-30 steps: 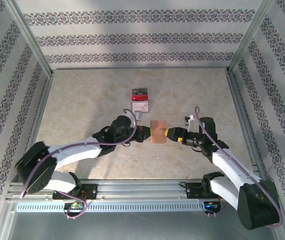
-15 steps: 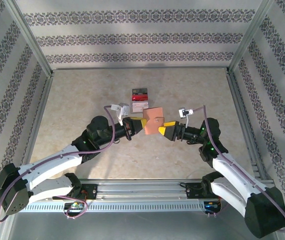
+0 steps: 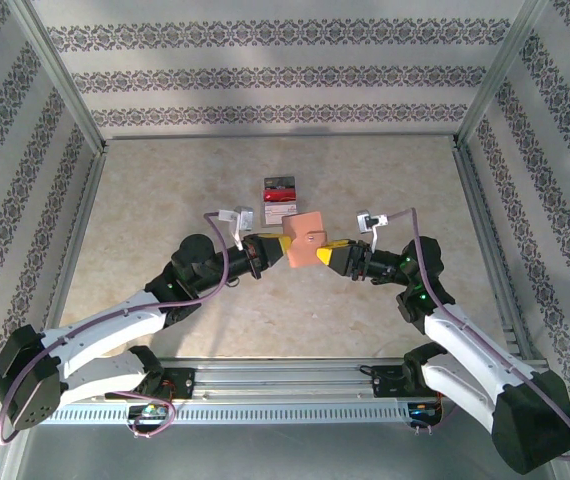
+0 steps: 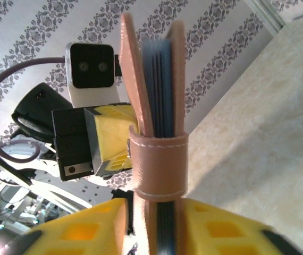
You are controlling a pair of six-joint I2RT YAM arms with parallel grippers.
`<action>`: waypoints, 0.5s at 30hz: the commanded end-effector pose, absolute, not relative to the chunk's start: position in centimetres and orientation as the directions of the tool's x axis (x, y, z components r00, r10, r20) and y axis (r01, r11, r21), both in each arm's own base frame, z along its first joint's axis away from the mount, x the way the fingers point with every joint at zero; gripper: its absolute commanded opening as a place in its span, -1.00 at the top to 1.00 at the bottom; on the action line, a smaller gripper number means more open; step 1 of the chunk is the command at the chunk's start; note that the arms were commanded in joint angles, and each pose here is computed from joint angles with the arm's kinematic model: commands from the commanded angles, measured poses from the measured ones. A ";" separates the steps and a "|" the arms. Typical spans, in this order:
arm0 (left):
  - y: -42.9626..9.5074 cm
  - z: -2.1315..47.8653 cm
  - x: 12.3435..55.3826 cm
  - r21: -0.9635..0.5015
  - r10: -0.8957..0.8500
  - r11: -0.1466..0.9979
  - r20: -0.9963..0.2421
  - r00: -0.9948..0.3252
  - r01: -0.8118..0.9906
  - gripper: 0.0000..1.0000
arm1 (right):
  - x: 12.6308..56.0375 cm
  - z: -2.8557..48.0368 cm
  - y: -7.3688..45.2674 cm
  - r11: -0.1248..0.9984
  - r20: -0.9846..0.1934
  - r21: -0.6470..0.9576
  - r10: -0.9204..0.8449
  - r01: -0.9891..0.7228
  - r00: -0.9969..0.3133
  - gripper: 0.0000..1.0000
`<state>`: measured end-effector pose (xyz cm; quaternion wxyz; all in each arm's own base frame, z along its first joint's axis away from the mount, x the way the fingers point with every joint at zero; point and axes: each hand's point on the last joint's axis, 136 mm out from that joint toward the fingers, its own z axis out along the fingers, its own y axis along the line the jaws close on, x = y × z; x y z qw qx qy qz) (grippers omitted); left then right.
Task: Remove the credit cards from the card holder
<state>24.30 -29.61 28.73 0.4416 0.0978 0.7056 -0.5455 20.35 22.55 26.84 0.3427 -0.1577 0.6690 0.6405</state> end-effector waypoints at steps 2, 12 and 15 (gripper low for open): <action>-29.0 30.1 25.0 -0.691 -0.406 0.356 -0.721 -0.562 0.629 0.75 | 19.9 28.6 22.8 0.101 -0.704 0.704 0.234 -0.703 -0.671 0.74; -26.9 31.0 24.8 -0.693 -0.463 0.341 -0.712 -0.528 0.635 -0.21 | 19.7 30.4 22.5 0.095 -0.721 0.680 0.264 -0.727 -0.640 1.00; -26.9 31.7 24.2 -0.682 -0.458 0.312 -0.718 -0.524 0.662 -0.39 | 19.5 31.5 22.5 0.080 -0.723 0.674 0.274 -0.734 -0.634 1.00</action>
